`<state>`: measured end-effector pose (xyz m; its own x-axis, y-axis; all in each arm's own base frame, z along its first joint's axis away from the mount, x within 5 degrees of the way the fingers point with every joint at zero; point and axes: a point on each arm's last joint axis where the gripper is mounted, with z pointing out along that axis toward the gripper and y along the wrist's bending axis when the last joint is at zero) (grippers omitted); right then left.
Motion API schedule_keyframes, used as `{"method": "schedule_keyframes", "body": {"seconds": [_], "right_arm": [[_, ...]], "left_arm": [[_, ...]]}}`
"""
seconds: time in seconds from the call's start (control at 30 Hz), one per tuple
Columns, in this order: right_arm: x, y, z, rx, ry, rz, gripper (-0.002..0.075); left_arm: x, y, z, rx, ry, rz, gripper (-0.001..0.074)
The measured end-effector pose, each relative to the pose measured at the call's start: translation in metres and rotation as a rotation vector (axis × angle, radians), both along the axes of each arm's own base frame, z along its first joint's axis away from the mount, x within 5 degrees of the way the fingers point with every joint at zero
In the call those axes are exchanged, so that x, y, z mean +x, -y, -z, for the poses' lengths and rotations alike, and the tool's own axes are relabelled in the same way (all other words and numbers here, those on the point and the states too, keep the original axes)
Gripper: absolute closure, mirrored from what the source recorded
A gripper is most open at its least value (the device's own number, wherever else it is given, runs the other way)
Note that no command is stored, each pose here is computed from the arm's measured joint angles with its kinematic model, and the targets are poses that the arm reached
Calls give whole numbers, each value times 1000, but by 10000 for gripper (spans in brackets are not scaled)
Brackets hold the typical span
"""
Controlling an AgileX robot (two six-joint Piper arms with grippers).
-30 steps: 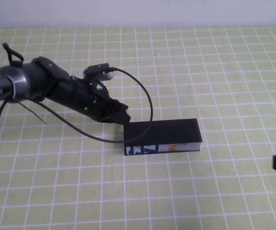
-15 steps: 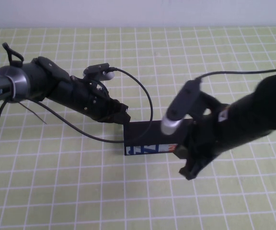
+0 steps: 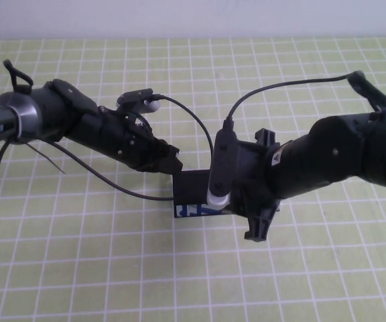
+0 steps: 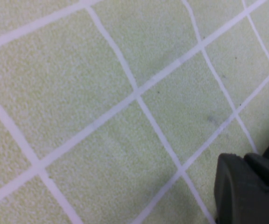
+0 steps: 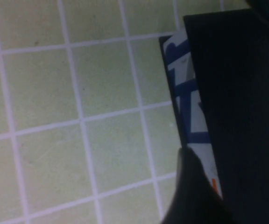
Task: Take glasses out of glasses case
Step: Pick up the glasses from the glasses case
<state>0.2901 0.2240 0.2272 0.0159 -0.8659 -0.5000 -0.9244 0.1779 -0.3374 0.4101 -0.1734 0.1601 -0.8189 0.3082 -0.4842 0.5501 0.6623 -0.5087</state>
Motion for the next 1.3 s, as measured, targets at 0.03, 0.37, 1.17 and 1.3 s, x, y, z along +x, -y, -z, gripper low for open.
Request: {"method": "schedule_keyframes", "body": {"seconds": [0.03,0.37,1.17,1.3], "right_arm": [[2,-1,2,-2,12,-1,393],[13,-6,24,-44,52,-32,391],[25,-11,43,-73,129,-45,641],[24,-10,38,-72,136,-51,664]], "left_arm": [[0,0,0,0,0,0,739],[0,0,0,1,2,2,739],[0,0,0,1,9,3,739],[1,0,0,1,11,5,739]]}}
